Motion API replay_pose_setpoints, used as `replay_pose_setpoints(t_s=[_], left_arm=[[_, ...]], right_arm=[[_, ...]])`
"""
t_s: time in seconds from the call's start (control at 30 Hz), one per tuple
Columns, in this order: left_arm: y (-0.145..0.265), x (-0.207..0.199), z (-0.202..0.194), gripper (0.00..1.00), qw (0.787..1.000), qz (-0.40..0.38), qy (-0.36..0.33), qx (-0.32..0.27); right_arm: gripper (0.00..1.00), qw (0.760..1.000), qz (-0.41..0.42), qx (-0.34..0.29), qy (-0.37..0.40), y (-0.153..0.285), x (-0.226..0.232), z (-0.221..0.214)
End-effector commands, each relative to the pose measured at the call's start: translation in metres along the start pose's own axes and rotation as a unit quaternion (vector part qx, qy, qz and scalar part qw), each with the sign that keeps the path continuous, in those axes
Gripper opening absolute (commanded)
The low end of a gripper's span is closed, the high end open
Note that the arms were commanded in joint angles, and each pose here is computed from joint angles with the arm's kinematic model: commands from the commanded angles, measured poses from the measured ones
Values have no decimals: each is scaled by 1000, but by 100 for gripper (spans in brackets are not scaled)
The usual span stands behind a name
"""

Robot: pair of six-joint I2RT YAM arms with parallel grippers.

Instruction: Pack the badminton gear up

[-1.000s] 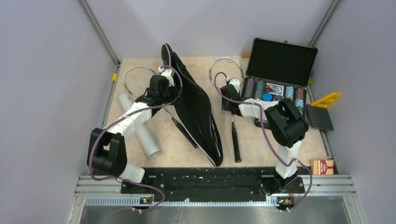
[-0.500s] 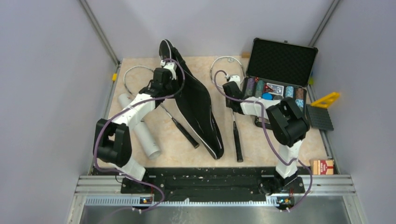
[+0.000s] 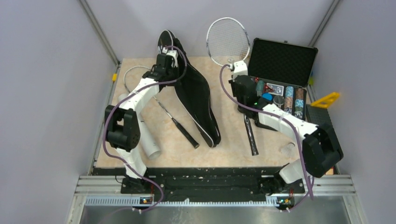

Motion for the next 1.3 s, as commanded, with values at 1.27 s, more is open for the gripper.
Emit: replay_pose_setpoints(t_s=[1.27], left_arm=[[32, -22, 13, 0, 973, -223, 34, -45]], right_arm=[[0, 956, 230, 23, 180, 1, 197, -44]])
Point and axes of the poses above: each gripper's point midway between its finger pads, its own y axis back along the fingers, its own x axis along the line the jaws close on, z = x × y, the point moved 3 cm from there along y, back along the fingers, and after that the axes turned 4 degrees about -y, right-handed, at the moved point
